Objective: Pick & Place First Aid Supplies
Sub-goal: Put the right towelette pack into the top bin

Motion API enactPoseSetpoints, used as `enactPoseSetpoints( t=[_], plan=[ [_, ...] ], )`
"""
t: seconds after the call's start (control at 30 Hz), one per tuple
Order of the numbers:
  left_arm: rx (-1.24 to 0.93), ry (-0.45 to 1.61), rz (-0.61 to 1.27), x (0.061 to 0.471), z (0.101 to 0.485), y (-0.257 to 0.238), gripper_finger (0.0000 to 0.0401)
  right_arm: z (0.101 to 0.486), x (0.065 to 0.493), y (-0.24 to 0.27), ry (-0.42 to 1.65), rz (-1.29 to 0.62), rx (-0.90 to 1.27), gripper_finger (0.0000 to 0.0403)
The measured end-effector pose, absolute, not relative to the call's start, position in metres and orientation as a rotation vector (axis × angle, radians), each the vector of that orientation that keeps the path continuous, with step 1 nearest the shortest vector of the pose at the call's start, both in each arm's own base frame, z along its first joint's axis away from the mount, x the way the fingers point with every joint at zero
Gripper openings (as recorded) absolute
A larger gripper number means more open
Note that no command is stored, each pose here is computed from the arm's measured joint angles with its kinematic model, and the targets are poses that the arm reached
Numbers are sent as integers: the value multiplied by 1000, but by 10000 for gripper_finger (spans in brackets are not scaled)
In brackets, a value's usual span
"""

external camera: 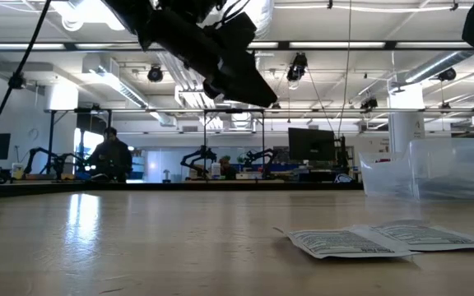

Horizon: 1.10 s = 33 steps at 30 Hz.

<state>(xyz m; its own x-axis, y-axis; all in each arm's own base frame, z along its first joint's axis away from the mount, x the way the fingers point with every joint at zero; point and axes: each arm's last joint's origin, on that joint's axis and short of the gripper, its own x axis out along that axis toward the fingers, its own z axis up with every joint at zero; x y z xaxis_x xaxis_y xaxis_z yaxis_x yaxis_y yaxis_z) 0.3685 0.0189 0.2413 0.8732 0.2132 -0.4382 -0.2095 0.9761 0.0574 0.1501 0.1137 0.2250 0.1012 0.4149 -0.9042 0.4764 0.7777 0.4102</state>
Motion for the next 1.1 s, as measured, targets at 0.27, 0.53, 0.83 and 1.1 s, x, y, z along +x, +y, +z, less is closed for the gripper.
enactPoseSetpoints(
  t=[0.27,0.53,0.83,1.1],
  plan=[
    [53,607,106,355,237,-23,165,226,154,115,1445,-97,795,106],
    [-15,638,1,345,236,-75,165,242,180,126,1061,100,739,88],
    [-81,674,-100,328,233,-126,165,240,208,138,774,174,484,78],
    [-83,693,-131,317,231,-149,165,209,233,155,811,200,283,112]
  ],
)
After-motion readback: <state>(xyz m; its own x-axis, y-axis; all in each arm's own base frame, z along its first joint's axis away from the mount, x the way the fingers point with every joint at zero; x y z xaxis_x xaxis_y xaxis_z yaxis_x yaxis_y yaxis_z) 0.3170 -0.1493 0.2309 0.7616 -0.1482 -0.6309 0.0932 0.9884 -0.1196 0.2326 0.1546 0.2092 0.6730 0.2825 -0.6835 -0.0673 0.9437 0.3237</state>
